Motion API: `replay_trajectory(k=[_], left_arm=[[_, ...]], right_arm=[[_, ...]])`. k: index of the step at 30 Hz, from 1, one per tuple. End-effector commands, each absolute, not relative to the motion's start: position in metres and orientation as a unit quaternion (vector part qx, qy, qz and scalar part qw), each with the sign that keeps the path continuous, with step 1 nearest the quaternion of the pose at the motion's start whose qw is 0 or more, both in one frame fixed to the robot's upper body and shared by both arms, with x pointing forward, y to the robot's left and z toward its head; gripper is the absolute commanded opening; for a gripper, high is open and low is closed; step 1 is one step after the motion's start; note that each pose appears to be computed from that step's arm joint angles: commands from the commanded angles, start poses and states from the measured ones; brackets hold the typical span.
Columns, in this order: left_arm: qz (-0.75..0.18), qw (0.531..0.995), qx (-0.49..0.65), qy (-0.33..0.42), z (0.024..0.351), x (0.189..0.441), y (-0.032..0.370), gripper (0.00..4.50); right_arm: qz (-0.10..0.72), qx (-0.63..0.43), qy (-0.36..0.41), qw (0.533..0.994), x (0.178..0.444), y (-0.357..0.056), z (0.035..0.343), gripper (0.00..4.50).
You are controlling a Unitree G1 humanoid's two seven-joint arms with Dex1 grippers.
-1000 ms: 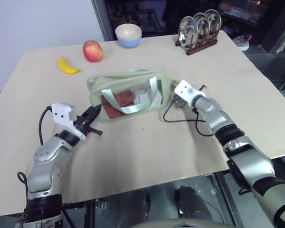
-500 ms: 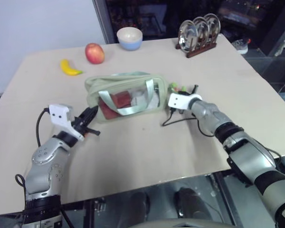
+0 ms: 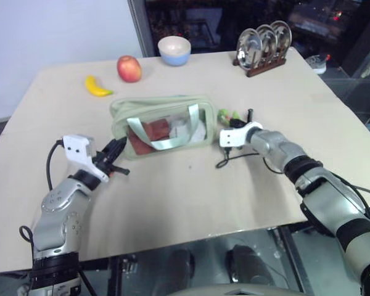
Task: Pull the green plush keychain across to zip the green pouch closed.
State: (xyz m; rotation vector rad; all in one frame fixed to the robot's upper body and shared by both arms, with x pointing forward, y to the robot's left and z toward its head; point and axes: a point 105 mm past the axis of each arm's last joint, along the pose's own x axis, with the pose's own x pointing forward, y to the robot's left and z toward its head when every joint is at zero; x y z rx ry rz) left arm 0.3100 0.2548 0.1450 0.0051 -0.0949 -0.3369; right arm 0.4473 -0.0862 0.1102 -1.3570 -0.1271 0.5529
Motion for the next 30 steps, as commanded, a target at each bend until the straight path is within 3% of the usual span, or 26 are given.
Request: replay_trajectory(k=[1, 7, 10, 13, 16, 17, 23, 30], left_arm=[[-0.214, 0.973, 0.045, -0.07, 0.16, 0.307, 0.243, 0.0], [-0.258, 0.961, 0.064, -0.076, 0.165, 0.316, 0.232, 0.0], [-0.267, 0.959, 0.059, -0.076, 0.166, 0.321, 0.233, 0.0], [-0.273, 0.956, 0.046, -0.093, 0.175, 0.321, 0.233, 0.97], [-0.292, 0.95, 0.043, -0.096, 0.18, 0.312, 0.229, 2.38], [-0.294, 0.95, 0.043, -0.099, 0.182, 0.305, 0.23, 2.7], [-0.278, 0.956, 0.034, -0.089, 0.187, 0.269, 0.243, 2.7], [-0.324, 0.945, 0.044, -0.004, 0.168, 0.221, 0.239, 2.7]], right_arm=[[0.235, -0.546, -0.031, 0.804, 0.447, -0.112, 0.129, 0.03], [0.271, -0.507, 0.001, 0.818, 0.412, -0.131, 0.138, 0.03], [0.287, -0.457, 0.02, 0.841, 0.396, -0.133, 0.14, 1.06], [0.281, -0.423, 0.013, 0.861, 0.387, -0.136, 0.151, 2.36], [0.282, -0.356, -0.001, 0.891, 0.376, -0.14, 0.168, 3.75], [0.296, -0.31, -0.005, 0.904, 0.366, -0.14, 0.175, 3.8], [0.364, -0.205, 0.012, 0.908, 0.306, -0.14, 0.173, 3.8], [0.367, -0.244, 0.055, 0.896, 0.291, -0.158, 0.156, 3.8]])
